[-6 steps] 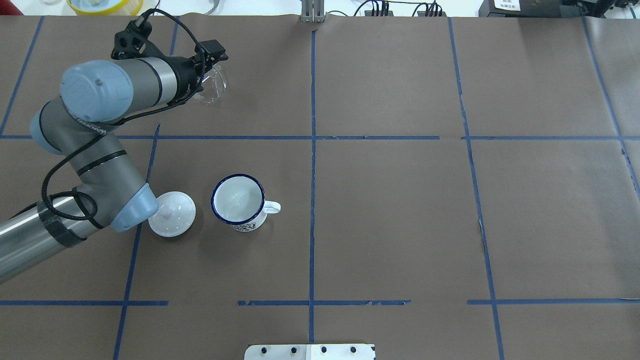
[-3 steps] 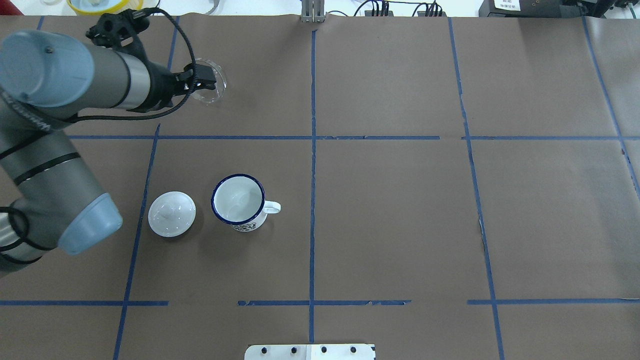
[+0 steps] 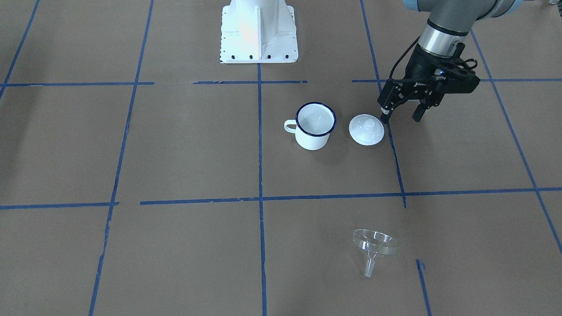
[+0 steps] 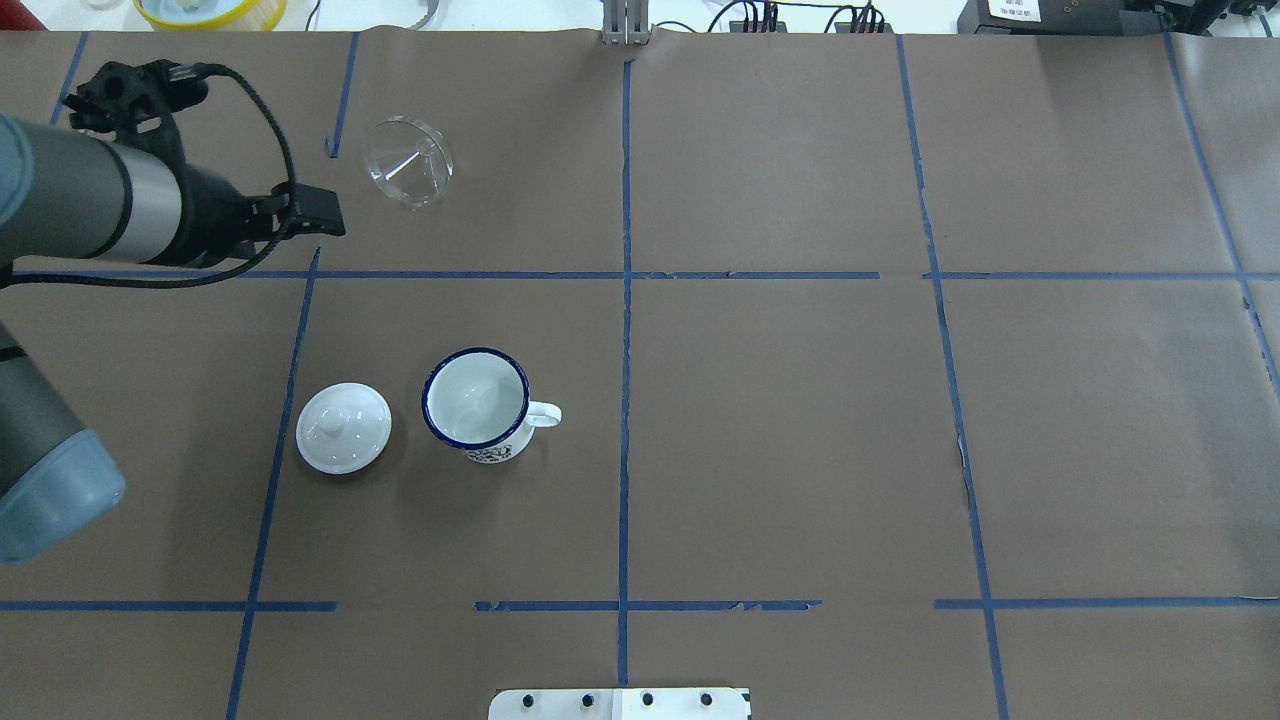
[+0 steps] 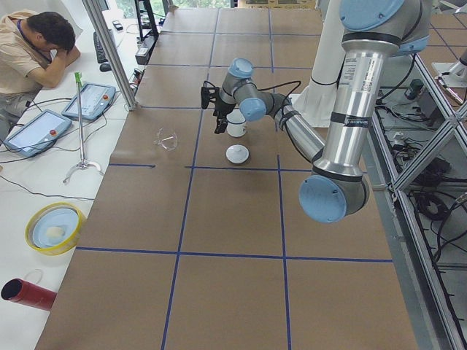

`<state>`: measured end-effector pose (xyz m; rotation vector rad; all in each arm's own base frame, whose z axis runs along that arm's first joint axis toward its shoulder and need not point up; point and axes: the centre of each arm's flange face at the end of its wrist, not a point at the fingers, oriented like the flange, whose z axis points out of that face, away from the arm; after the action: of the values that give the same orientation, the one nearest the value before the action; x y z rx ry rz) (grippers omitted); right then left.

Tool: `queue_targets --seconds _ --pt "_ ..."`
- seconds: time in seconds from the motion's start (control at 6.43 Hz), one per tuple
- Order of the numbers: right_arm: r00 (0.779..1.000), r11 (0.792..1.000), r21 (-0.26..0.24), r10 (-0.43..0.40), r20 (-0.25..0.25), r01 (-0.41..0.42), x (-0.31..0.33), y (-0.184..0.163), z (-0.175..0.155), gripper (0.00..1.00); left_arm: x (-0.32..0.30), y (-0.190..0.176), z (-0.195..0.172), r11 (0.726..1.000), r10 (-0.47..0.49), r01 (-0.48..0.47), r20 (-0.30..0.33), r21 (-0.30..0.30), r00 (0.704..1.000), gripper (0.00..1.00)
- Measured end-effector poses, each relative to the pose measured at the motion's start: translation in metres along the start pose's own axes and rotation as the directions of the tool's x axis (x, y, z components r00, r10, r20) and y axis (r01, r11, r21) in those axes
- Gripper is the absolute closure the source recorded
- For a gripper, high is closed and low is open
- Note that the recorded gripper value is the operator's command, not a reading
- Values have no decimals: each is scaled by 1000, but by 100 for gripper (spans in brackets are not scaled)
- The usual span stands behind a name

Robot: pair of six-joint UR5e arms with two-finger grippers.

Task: Remove funnel from cup
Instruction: 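Move the open left gripper down to the white lid beside the mug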

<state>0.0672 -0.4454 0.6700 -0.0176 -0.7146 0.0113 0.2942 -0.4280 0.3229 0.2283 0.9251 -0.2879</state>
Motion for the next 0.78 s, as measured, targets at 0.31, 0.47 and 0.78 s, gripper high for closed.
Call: queue_targets --seconds 0.31,0.47,0.78 --pt "1000 1000 0 0 0 0 0 0 0 0 -20 26 53 997 12 -7 67 -81 998 0" --pt "1000 1000 0 0 0 0 0 0 0 0 -19 33 75 995 23 -14 81 -104 996 0" --pt "1000 1000 0 0 0 0 0 0 0 0 -2 44 106 990 43 -31 92 -137 995 0"
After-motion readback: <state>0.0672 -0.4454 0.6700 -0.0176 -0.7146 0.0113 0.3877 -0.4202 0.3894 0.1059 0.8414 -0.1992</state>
